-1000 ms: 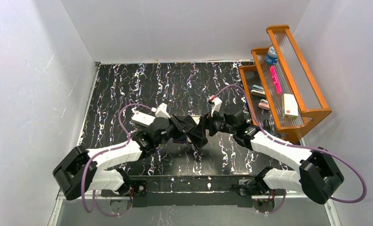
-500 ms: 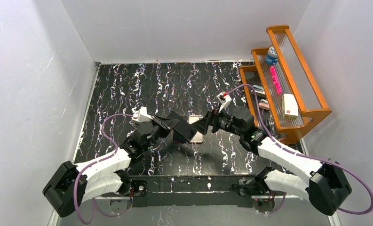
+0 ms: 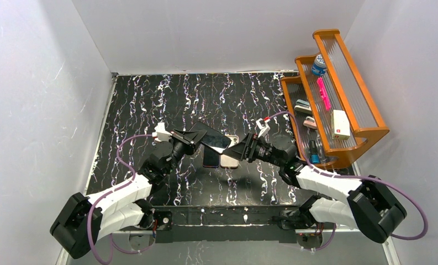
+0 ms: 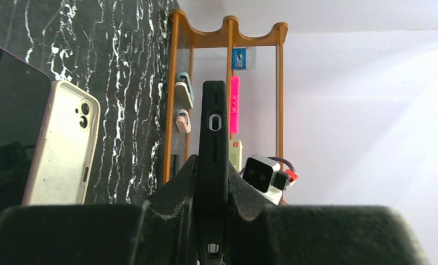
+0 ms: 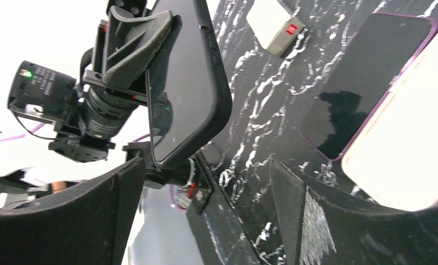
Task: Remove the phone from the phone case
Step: Remove the phone case from the phone.
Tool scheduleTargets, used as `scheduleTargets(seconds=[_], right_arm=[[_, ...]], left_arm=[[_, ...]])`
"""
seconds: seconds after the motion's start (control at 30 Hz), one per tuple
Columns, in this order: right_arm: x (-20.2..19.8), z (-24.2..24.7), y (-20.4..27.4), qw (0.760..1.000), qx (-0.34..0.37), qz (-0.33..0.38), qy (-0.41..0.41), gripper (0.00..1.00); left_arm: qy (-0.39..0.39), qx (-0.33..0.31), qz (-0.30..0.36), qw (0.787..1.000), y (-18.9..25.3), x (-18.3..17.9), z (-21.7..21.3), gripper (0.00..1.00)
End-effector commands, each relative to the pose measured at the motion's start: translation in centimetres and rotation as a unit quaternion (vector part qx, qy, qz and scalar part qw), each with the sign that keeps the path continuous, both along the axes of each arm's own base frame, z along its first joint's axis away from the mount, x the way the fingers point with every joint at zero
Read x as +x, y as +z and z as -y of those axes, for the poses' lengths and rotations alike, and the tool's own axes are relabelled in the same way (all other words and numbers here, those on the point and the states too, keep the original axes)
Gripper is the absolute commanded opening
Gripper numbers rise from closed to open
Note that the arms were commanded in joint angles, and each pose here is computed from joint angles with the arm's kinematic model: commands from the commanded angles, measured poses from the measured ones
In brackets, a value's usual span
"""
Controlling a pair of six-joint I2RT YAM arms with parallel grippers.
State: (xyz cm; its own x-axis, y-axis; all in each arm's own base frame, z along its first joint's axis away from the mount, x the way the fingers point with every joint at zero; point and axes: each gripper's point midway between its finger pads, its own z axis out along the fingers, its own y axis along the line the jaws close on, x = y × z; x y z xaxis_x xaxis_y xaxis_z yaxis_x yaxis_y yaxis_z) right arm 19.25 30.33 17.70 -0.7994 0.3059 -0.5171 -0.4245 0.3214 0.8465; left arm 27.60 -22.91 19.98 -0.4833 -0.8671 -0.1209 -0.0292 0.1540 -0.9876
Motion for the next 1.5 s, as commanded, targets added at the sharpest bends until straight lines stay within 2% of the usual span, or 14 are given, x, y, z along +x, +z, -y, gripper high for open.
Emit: scheduleTargets(seconds=[0.0, 0.2, 0.53, 0.97, 1.27, 1.47], right_arm=[[-0.9, -1.6, 5.0, 0.994, 0.101, 0.034, 0.034, 0.88], [-1.8, -2.8, 6.2, 0.989, 0.122, 0.054, 0.058, 0.77], [-1.9, -2.8, 7.0, 0.986, 0.135, 0.081, 0.058, 0.51], [-3.4, -3.6, 5.8, 0.965, 0.078, 0.21, 0.135, 0.02], [-3.5, -4.3, 6.0, 0.93, 0.032, 0.318, 0.182, 0.01], [-3.2, -4.9, 5.6, 0.912, 0.012, 0.35, 0.214, 0.01]], left_arm=[[-0.005, -0.077, 0.054, 0.996, 5.3, -0.2, 0.0, 0.0], [-0.008, -0.096, 0.049, 0.994, 5.5, -0.5, -0.1, 0.0], [-0.022, -0.114, 0.036, 0.993, 5.4, -0.9, 0.3, 0.0], [-0.071, -0.134, -0.003, 0.988, 4.8, -1.5, 2.0, 0.0], [-0.12, -0.141, -0.004, 0.983, 5.7, -2.5, 3.1, 0.0], [-0.136, -0.144, 0.001, 0.98, 6.1, -2.8, 3.4, 0.0]])
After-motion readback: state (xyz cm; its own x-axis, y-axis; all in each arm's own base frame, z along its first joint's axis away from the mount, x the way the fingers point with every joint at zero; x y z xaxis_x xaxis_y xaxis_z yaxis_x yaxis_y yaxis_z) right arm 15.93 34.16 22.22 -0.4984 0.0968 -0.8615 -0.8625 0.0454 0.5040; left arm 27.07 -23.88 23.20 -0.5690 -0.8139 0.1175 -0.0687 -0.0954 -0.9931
